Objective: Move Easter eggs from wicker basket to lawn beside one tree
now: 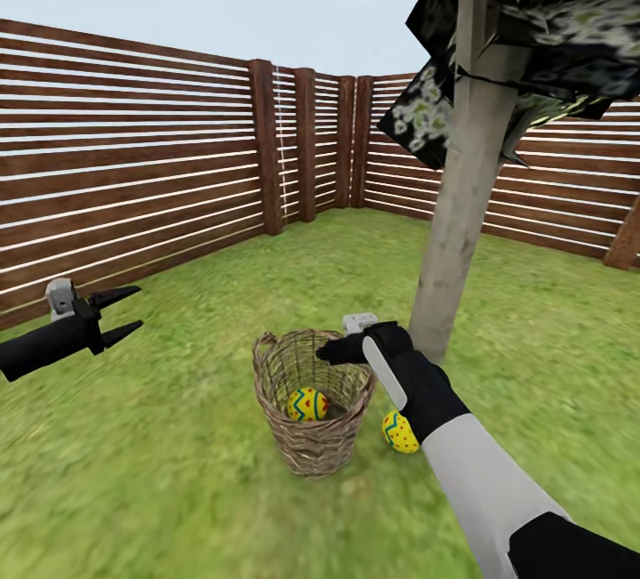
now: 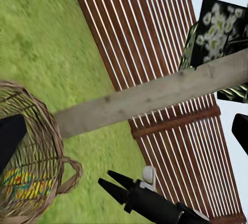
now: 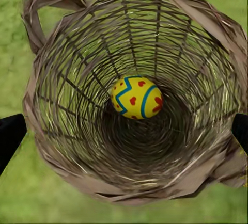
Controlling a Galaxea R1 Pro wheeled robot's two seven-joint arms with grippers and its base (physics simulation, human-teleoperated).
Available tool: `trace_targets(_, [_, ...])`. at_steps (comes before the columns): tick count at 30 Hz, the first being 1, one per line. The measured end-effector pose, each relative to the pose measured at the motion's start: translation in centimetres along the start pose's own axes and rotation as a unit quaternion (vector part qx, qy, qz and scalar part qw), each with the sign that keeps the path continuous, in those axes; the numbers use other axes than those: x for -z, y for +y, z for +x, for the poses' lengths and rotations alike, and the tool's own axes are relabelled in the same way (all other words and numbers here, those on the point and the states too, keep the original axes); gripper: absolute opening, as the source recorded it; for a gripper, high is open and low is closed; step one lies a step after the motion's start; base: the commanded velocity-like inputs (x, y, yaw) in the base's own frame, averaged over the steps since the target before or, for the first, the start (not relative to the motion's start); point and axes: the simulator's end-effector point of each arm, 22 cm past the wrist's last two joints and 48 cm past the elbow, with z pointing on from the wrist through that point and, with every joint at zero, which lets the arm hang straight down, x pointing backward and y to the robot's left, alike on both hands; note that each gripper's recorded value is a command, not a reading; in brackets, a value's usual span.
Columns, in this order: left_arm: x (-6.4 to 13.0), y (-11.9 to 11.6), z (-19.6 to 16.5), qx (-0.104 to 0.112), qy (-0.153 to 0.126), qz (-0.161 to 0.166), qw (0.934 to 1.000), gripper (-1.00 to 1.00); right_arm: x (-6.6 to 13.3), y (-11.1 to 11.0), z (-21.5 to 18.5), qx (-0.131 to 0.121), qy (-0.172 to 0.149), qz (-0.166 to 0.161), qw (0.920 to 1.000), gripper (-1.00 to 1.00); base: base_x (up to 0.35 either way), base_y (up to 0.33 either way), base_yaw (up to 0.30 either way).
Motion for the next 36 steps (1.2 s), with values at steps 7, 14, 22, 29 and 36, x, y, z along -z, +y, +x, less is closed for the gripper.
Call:
trace_targets(7, [0.0, 0.1, 0.0, 0.001, 0.000, -0.001, 1.0000, 1.00, 0.0, 0.6, 0.1, -0.001, 0.001, -0.016, 0.9999, 1.00, 0.240, 0.201, 0.000])
trace_targets(14, [0.0, 0.4, 0.0, 0.005, 0.000, -0.003, 1.0000, 1.00, 0.0, 0.5, 0.2, -0.001, 0.002, -0.016, 0.9999, 1.00, 0.215, 0.157, 0.000])
trace_targets(22, [-0.1, 0.0, 0.1, 0.001, 0.001, 0.001, 1.0000, 1.00, 0.0, 0.0, 0.0, 0.000, 0.004, -0.009, 0.9999, 1.00, 0.040, -0.017, 0.000])
trace_targets(29, [-0.1, -0.1, 0.2, 0.002, 0.002, 0.004, 1.0000, 1.00, -0.8, 0.9, 2.7, 0.059, 0.066, 0.002, 0.9961, 1.00, 0.228, -0.183, 0.000])
trace_targets(36, [-0.1, -0.2, 0.3, 0.001, 0.005, 0.004, 1.0000, 1.00, -1.7, 3.5, 5.0, 0.101, 0.101, -0.031, 0.9892, 1.00, 0.155, -0.095, 0.000])
